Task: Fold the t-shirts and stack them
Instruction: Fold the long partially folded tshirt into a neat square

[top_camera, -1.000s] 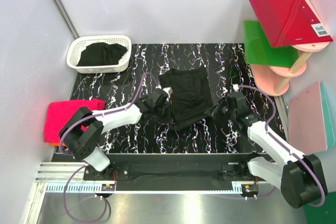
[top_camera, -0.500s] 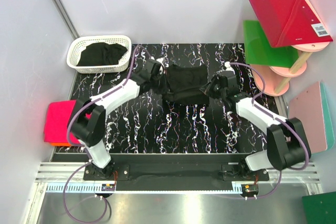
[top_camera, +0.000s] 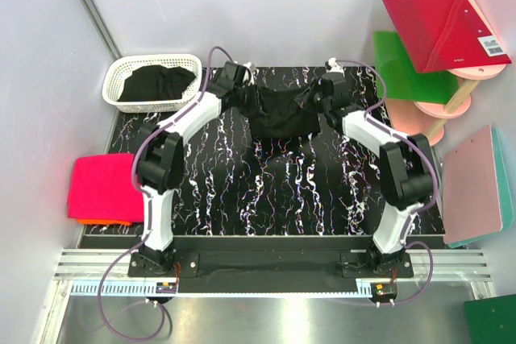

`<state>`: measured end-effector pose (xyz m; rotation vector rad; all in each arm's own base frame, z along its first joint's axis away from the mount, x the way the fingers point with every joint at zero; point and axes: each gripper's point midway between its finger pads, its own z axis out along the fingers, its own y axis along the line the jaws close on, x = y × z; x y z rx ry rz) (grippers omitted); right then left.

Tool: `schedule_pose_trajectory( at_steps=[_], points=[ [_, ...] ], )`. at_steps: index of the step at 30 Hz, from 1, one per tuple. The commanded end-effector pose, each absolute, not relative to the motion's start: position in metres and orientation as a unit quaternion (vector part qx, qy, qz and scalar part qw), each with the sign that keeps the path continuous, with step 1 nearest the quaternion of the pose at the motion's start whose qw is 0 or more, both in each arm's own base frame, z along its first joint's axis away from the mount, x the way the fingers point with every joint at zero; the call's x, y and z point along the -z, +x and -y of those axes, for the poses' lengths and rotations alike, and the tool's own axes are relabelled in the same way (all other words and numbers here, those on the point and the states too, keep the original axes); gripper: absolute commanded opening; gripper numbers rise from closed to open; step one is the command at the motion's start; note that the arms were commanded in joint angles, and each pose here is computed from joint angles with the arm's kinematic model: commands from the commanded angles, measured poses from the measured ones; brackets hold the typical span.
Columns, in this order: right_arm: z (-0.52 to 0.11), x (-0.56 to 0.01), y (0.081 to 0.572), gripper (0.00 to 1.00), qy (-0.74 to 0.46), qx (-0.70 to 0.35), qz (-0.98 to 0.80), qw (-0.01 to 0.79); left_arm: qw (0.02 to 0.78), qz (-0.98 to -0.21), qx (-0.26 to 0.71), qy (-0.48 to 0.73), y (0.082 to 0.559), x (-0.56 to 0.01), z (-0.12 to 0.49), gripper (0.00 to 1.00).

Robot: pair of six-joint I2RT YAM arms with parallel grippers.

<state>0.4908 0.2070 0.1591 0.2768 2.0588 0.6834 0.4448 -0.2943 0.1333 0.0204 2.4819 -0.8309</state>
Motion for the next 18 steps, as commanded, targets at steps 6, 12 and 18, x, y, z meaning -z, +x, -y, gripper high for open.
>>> schedule_pose_trajectory(
  at_steps=[6, 12, 18],
  points=[
    [-0.200, -0.163, 0.554, 0.02, 0.126, -0.276, -0.816, 0.491, 0.274, -0.894, 0.354, -0.006, 0.532, -0.144, 0.280, 0.99],
    [-0.214, -0.155, 0.587, 0.03, 0.115, -0.304, -0.812, 0.484, 0.330, -0.893, 0.306, -0.013, 0.512, -0.177, 0.242, 0.99],
    [-0.214, -0.155, 0.615, 0.03, 0.128, -0.325, -0.799, 0.489, 0.319, -0.904, 0.285, -0.017, 0.464, -0.155, 0.222, 0.99]
  ],
)
